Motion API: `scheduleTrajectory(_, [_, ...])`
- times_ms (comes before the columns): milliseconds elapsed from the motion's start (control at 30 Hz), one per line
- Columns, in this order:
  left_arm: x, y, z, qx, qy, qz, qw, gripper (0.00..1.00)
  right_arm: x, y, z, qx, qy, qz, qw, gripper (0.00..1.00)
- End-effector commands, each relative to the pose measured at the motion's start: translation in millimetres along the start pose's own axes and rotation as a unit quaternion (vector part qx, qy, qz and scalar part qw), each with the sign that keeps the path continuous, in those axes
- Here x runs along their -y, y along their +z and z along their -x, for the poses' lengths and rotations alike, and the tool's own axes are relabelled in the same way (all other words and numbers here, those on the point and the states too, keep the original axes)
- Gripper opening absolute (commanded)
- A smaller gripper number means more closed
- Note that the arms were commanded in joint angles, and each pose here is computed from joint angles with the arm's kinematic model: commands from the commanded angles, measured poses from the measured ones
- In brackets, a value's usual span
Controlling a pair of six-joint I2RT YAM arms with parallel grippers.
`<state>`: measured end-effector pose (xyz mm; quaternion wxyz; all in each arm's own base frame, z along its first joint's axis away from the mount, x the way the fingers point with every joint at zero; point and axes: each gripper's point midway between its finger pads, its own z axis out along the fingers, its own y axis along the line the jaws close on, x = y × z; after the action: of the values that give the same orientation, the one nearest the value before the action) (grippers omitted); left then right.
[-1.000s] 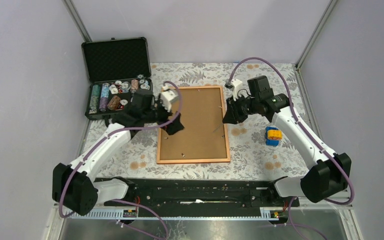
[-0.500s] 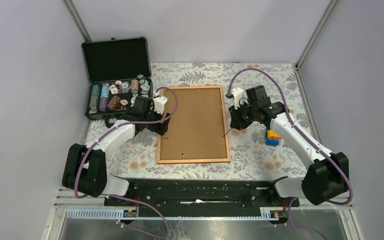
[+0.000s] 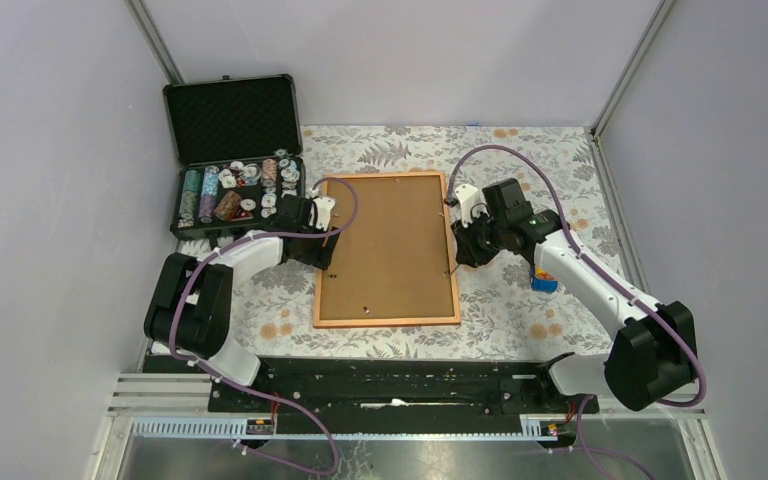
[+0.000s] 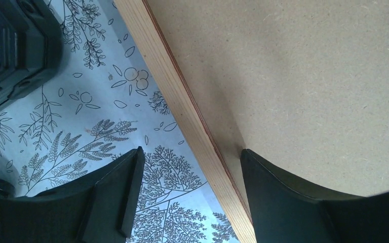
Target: Take the photo out of the frame
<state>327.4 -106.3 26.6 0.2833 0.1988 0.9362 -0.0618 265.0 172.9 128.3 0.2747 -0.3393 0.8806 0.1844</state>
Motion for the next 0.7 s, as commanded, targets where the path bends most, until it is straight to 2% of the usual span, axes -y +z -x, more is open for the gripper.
scheduleTrajectory(0, [-4, 2, 15, 0.020, -0.007, 0.008, 1.000, 0.74, -3, 7, 7, 0.009, -0.018, -0.005, 1.000, 0.00])
scheduleTrajectory(667, [13, 5, 12, 0.010, -0.002, -0.039, 0.999, 0.62, 0, 22, 1, -0.014, -0.080, -0.058, 0.995, 0.00])
